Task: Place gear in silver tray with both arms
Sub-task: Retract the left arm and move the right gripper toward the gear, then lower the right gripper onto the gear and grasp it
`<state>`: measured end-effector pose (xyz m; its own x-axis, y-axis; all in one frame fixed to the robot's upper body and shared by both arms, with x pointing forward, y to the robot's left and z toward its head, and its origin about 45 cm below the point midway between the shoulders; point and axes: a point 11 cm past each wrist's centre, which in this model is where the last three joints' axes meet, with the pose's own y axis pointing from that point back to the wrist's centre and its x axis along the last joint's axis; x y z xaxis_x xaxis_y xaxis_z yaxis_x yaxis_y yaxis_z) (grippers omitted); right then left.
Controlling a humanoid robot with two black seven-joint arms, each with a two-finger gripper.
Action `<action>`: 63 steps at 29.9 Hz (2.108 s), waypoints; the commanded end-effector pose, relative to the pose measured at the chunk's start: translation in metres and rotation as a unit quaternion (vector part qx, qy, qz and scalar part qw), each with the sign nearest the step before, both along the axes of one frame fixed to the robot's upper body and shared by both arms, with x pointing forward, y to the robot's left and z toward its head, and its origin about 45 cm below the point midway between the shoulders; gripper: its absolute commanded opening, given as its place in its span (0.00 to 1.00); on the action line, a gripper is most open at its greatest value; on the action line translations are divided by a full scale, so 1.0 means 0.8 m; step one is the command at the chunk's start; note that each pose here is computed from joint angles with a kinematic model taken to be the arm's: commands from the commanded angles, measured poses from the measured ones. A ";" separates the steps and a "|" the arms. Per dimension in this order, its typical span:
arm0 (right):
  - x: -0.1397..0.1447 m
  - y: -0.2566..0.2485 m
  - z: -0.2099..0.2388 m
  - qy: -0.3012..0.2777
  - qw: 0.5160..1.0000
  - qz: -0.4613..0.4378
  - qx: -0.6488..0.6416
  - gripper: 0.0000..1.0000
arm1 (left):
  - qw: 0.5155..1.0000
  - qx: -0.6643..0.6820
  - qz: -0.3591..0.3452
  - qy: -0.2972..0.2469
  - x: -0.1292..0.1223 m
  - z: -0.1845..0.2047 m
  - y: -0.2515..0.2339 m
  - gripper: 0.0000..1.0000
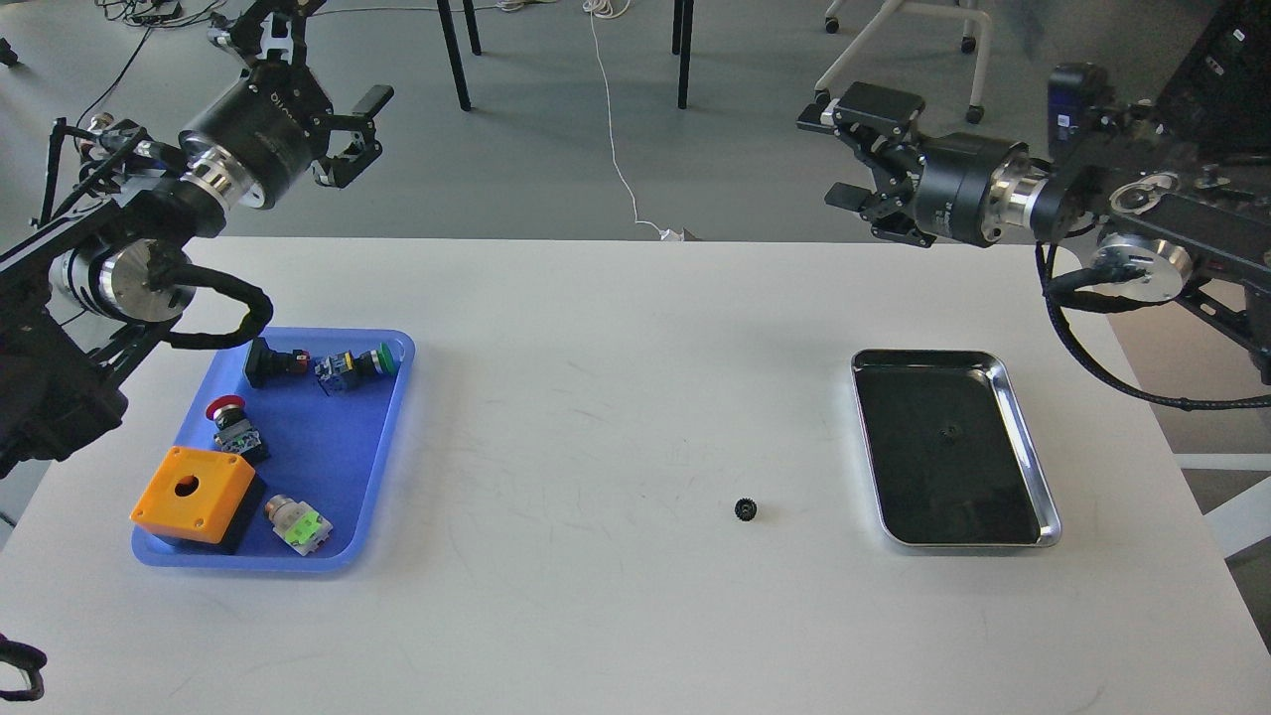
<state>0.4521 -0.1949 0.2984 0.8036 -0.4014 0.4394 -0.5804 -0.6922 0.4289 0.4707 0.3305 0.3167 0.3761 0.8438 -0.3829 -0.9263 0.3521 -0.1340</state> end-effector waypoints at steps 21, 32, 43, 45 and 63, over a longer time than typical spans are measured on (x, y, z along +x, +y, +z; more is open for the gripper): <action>-0.120 0.087 -0.156 -0.040 0.807 0.455 -0.375 0.87 | 0.999 -0.041 0.032 0.004 -0.019 -0.005 0.057 0.98; -0.134 0.061 -0.187 -0.044 0.759 0.499 -0.417 0.64 | 0.999 -0.039 0.038 0.005 -0.021 -0.007 0.063 0.98; -0.143 0.086 -0.196 -0.056 0.750 0.517 -0.408 0.54 | 0.999 -0.037 0.038 0.006 -0.026 -0.012 0.069 0.98; -0.143 0.086 -0.195 -0.057 0.749 0.517 -0.409 0.49 | 0.999 -0.036 0.039 0.006 -0.026 -0.011 0.071 0.98; -0.136 0.072 -0.184 -0.059 0.726 0.527 -0.438 0.22 | 0.998 -0.026 0.048 0.010 -0.035 -0.014 0.091 0.98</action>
